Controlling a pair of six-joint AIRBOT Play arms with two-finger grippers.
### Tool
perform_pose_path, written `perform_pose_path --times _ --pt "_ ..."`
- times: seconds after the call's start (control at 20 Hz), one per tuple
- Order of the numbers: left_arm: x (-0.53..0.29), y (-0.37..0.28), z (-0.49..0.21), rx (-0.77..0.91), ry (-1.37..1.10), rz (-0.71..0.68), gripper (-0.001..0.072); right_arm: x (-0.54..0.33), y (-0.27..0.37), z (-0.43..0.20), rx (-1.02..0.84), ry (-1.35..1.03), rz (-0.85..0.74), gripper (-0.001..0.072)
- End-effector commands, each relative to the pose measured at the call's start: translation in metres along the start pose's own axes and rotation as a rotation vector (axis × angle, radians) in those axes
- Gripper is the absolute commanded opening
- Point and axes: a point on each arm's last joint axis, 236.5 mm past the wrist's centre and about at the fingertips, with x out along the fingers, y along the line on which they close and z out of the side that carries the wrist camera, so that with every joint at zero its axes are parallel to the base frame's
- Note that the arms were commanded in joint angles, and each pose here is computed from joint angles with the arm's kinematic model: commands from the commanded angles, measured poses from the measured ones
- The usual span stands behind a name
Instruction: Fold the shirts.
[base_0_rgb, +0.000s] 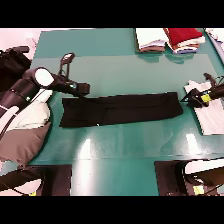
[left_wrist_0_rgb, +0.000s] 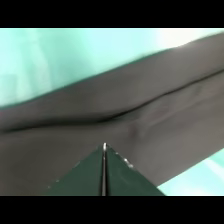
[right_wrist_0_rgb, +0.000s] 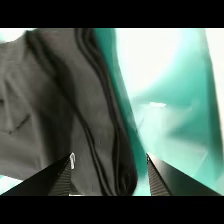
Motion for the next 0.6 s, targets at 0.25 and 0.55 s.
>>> perform_pose_path --times 0.25,0.55 --pt "0.079 -0.075 -0.029 -0.042 0.047 -0.137 0.0025 0.048 0.037 -0.002 -0.165 0.092 0.053 0.0201" --pt "0.13 -0.103 -0.025 0.031 0.102 -0.161 0.0024 -0.021 0.12 0.014 -0.302 -0.158 0.149 0.0016"
